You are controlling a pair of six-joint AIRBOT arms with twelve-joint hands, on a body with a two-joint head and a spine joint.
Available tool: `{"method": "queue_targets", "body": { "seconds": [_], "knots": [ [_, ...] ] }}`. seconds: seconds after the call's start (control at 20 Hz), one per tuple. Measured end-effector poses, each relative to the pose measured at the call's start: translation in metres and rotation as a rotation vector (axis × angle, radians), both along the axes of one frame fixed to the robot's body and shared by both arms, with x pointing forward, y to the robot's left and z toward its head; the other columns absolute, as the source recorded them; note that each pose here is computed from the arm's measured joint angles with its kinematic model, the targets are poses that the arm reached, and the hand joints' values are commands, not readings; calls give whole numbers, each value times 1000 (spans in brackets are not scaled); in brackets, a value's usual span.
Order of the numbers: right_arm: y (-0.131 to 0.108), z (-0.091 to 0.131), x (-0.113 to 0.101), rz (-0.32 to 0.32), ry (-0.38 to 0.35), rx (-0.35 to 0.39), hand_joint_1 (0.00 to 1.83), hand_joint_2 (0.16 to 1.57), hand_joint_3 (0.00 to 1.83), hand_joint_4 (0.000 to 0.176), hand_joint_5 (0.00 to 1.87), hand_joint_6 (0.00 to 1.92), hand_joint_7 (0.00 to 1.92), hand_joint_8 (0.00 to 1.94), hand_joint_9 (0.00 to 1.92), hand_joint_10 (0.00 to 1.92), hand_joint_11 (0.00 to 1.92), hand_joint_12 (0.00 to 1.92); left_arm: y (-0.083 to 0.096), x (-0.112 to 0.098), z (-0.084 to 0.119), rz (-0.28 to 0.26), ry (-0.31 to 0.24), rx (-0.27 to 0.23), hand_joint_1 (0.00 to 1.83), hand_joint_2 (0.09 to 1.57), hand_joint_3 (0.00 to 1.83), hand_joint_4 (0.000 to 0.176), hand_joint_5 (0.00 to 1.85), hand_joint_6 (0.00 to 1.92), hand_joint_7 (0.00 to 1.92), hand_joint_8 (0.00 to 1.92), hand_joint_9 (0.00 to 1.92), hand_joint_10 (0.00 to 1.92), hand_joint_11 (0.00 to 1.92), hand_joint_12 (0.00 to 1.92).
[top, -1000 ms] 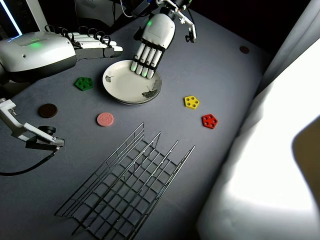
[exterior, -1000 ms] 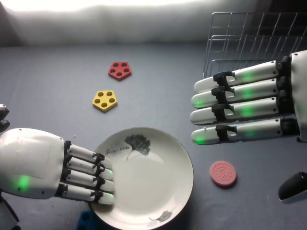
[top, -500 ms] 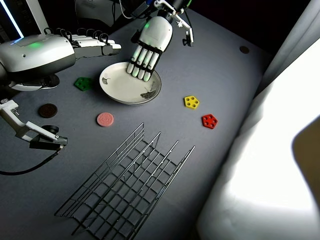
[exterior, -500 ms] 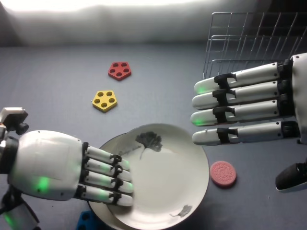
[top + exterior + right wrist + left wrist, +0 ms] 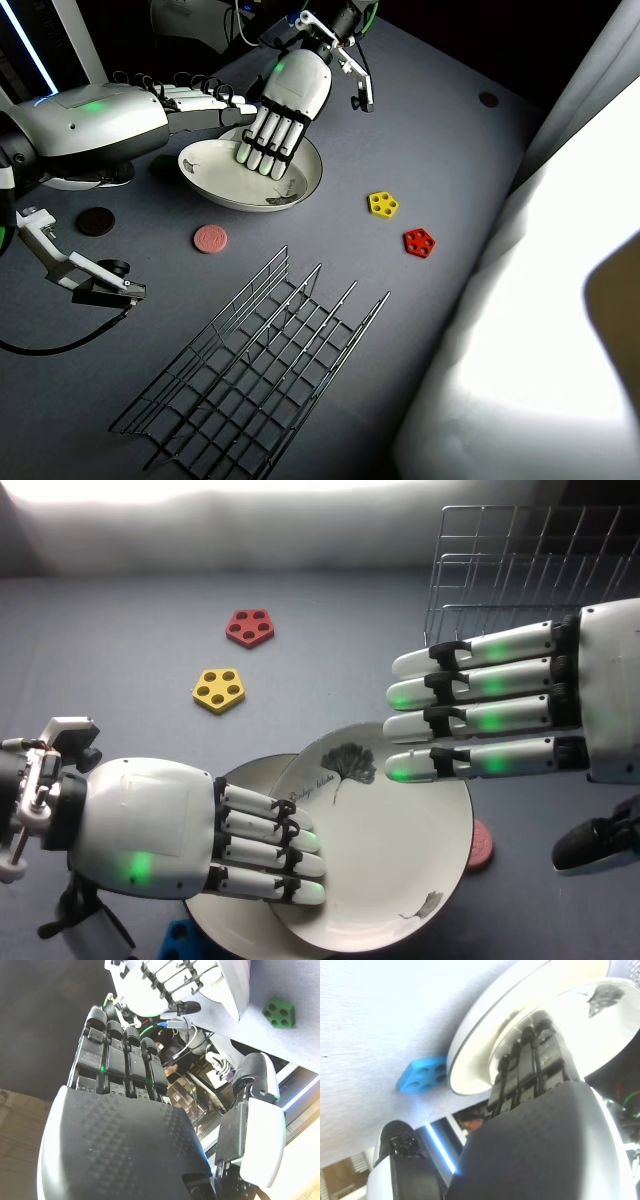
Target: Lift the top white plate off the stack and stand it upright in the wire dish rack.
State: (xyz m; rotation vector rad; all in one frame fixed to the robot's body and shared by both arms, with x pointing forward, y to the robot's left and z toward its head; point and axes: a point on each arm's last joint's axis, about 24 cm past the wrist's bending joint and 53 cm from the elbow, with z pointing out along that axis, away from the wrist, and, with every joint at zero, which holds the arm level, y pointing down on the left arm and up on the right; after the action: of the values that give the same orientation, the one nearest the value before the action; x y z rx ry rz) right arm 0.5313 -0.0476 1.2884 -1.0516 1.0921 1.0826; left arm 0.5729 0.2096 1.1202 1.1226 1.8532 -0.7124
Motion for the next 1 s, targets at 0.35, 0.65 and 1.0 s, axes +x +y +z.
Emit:
{"method": "queue_targets", "body": {
  "seconds": [0.35,0.65,1.0],
  "knots": [
    [8,-7,14,-37,20,-14,844,1040,9,0,80,6,19,0,64,2,167,6,-3,1,0,1,0,-5,206,884,0,0,78,5,84,4,100,5,134,59],
    [15,-26,22,-67,37,-56,922,1047,3,0,94,5,16,0,70,2,178,11,-3,1,0,1,0,-4,207,888,1,0,65,0,68,0,90,1,130,52],
    [16,-46,25,-95,18,-99,994,1017,0,0,91,0,35,4,96,5,216,25,-3,1,0,1,0,-5,209,886,0,0,71,4,80,6,105,7,138,53]
  ]
}}
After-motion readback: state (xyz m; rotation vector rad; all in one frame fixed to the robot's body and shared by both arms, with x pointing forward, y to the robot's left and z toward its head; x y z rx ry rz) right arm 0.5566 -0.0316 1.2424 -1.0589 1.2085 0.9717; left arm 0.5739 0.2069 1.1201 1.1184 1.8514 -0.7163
